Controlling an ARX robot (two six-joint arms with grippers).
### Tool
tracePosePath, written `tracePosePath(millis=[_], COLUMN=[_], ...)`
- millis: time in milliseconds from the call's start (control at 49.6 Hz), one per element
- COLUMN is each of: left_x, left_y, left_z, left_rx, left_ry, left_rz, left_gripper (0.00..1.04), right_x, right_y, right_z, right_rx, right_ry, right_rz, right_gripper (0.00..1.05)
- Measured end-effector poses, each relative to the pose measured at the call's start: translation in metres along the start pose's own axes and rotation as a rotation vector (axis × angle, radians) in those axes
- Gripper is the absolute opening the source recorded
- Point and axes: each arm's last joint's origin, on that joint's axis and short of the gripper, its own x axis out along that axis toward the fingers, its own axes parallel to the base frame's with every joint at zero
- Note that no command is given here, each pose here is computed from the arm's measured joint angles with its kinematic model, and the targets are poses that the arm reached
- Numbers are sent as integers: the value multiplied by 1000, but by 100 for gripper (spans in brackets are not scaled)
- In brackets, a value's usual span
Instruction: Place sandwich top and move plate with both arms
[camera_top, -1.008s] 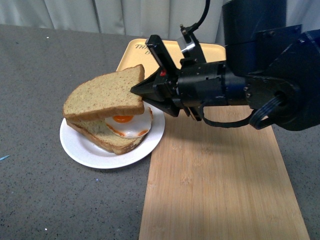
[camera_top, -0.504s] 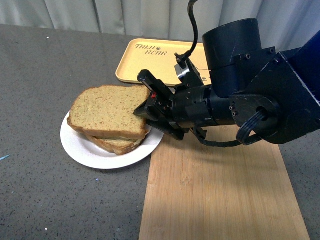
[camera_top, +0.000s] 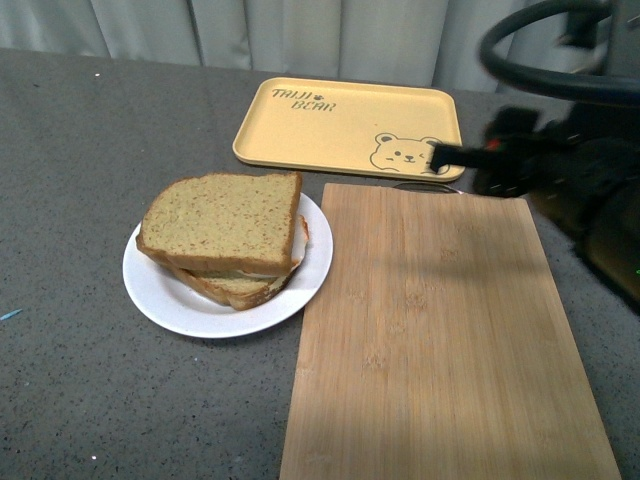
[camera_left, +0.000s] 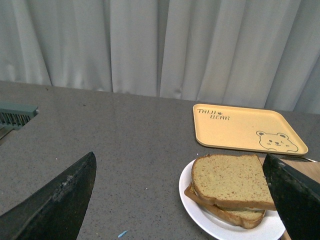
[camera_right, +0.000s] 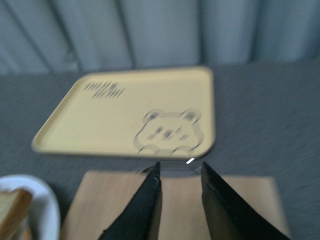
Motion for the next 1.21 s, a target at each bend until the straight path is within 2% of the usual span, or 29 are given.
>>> tracePosePath(millis=[81,161,363,443,524,907,988,1209], left_x=[0,0,0,0,0,0,0,0], left_y=[0,0,0,0,0,0,0,0], left_z=[0,0,0,0,0,0,0,0], left_rx=[0,0,0,0,0,0,0,0], left_ry=[0,0,0,3,-2,-2,-2,-2], left_rz=[0,0,-1,4,2,0,0,0], left_gripper=[98,98,98,98,98,98,98,98], right_x=[-19,-29,-49,-102,-127,-164,-173,-185], right_y=[-12,-19,-33,-54,-62,-74,-78,-77], right_z=[19,26,25,35,44,49,55,55], right_rx=[-39,-56,-90,-140,-146,-158,-154,-155], right_ry=[-120,-159,-141,-150,-194,-166,-184,-192], right_rz=[-58,-74,-84,-94,-106,-79,-108,-105], right_gripper=[9,0,1,1,1,1,1,1])
